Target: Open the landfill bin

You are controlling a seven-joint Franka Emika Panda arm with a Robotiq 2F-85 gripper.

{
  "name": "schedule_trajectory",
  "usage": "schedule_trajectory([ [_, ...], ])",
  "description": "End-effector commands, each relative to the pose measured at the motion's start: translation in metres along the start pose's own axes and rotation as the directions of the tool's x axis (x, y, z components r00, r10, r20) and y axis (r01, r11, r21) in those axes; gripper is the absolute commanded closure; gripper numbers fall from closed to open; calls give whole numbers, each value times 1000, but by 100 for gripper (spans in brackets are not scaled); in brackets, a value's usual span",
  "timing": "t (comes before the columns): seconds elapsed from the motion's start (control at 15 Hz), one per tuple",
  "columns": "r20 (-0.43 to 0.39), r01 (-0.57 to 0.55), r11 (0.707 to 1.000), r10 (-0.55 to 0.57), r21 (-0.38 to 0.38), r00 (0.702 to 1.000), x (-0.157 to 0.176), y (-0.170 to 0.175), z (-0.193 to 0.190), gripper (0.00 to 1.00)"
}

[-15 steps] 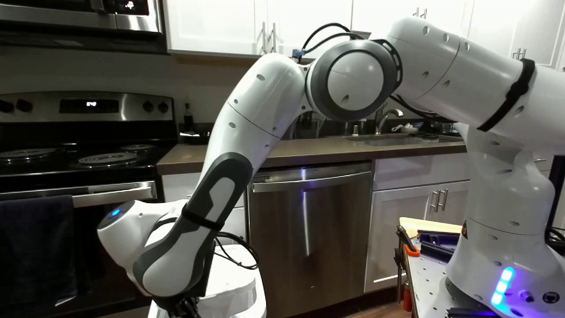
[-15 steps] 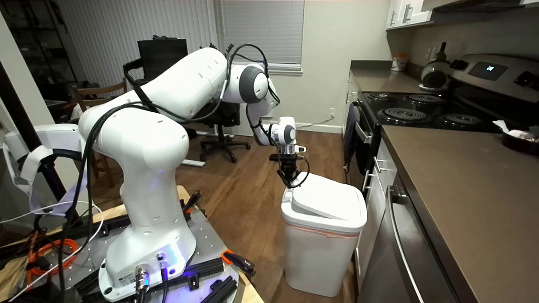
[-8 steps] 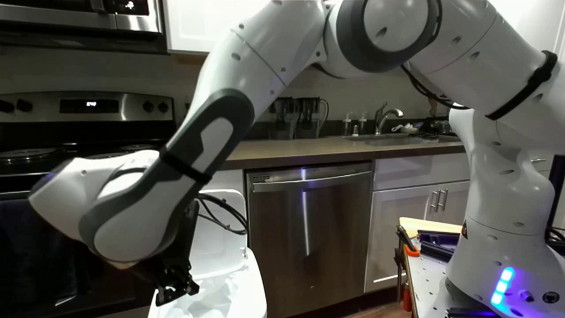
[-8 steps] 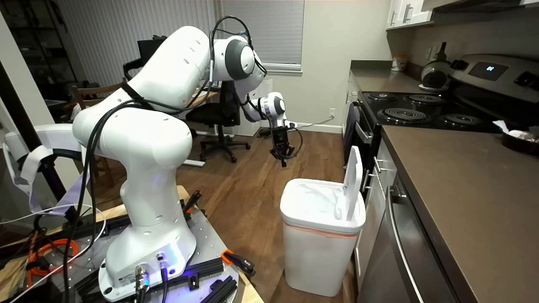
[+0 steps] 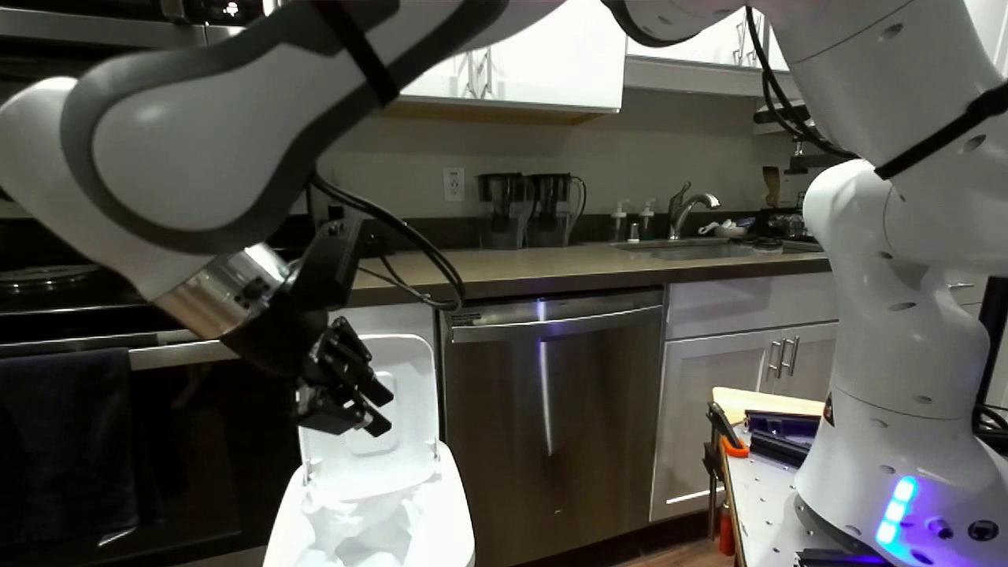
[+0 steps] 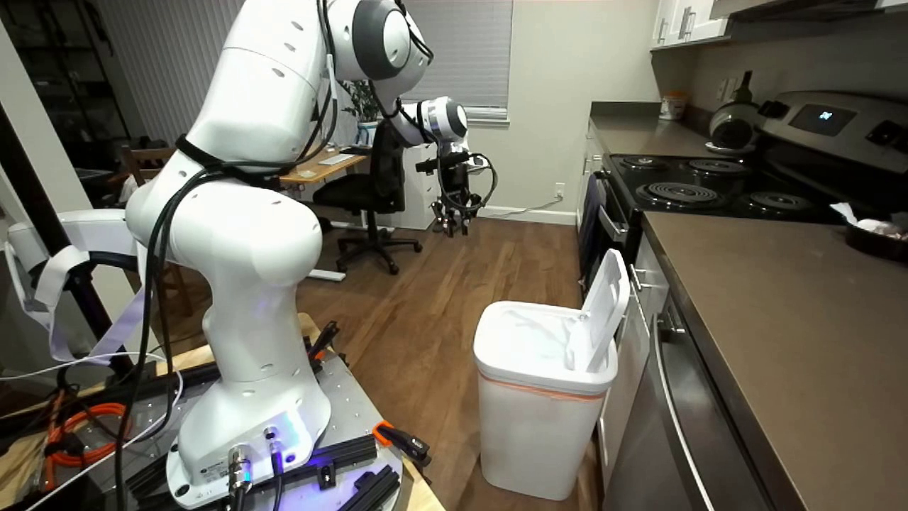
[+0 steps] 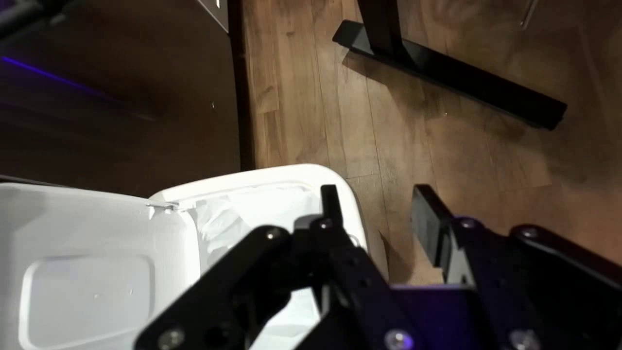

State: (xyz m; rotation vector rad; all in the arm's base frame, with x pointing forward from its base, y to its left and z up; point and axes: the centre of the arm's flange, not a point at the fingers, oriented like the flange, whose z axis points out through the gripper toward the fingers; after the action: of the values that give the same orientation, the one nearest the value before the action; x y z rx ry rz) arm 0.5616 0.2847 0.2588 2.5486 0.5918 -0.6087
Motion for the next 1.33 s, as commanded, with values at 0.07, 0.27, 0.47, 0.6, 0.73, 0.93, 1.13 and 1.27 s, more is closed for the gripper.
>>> schedule_trajectory([
  [0.07, -11, 10, 999, -10, 50, 1000, -68, 27, -13, 20],
  [0.27, -58, 20, 997, -16, 70, 998, -99, 47, -12, 2],
  [0.47, -100, 25, 996, -16, 89, 995, -118, 65, -8, 0],
  [0.6, -128, 27, 995, -14, 100, 992, -127, 76, -5, 0],
  [0.73, -154, 37, 993, -19, 113, 988, -136, 88, 0, 0],
  [0.93, -188, 57, 990, -32, 128, 982, -149, 101, 9, 0],
  [1.13, -222, 88, 985, -54, 149, 974, -162, 113, 19, 0],
  [1.27, -192, 60, 990, -34, 131, 981, -144, 111, 14, 0],
])
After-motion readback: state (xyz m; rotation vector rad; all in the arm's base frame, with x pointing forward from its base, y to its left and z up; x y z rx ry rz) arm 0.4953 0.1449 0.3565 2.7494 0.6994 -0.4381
